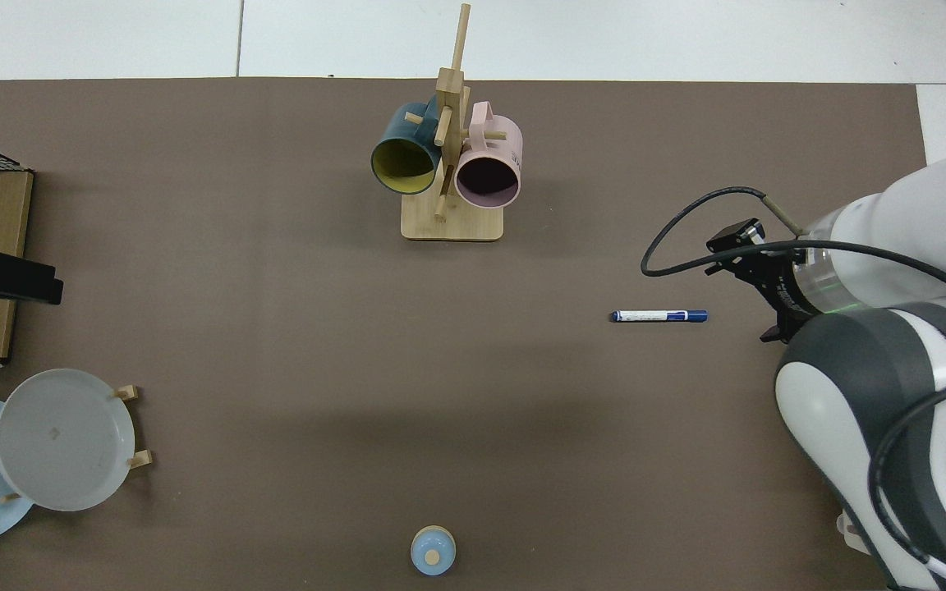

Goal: Put markers into pen holder
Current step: 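Move the right gripper down toward the blue-capped white marker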

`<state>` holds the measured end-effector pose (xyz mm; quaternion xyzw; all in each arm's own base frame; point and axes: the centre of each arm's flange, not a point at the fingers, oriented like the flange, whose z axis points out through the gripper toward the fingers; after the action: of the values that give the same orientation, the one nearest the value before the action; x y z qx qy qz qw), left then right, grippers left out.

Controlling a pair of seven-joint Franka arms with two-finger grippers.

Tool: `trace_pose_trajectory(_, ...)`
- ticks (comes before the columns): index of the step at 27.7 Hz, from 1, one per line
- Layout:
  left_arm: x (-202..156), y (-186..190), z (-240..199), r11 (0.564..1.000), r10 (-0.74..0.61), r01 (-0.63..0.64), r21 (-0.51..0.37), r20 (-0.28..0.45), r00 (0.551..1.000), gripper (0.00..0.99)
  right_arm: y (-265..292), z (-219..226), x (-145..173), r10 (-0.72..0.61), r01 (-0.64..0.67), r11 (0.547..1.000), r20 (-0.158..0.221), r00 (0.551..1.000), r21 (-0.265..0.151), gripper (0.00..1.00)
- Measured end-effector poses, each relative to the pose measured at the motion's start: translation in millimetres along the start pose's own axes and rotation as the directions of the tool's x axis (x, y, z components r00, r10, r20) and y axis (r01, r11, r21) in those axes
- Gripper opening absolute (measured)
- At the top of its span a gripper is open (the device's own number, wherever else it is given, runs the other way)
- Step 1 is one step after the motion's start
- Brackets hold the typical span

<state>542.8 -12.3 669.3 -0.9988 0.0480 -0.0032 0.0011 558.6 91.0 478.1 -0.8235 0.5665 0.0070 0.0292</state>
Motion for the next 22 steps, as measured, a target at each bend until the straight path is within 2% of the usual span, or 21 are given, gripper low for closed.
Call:
trace_pose_trajectory(7,0,0,1,1.000,0.000,0.000,0.000,0.002,1.000,0.991,-5,43,17,0.079,-0.078,0.995,-0.011,0.997,0.053,1.00)
trace_pose_trajectory(13,0,0,1,1.000,0.000,0.000,0.000,0.002,1.000,0.991,-6,83,45,0.125,-0.125,0.992,-0.005,0.992,0.025,1.00)
trace_pose_trajectory(19,0,0,1,1.000,0.000,0.000,-0.001,0.005,1.000,0.991,-11,139,50,0.131,-0.131,0.991,0.001,0.991,-0.004,1.00)
trace_pose_trajectory(22,0,0,2,1.000,0.000,0.000,-0.001,0.006,1.000,0.991,-10,164,51,0.134,-0.134,0.991,0.001,0.991,-0.005,1.00)
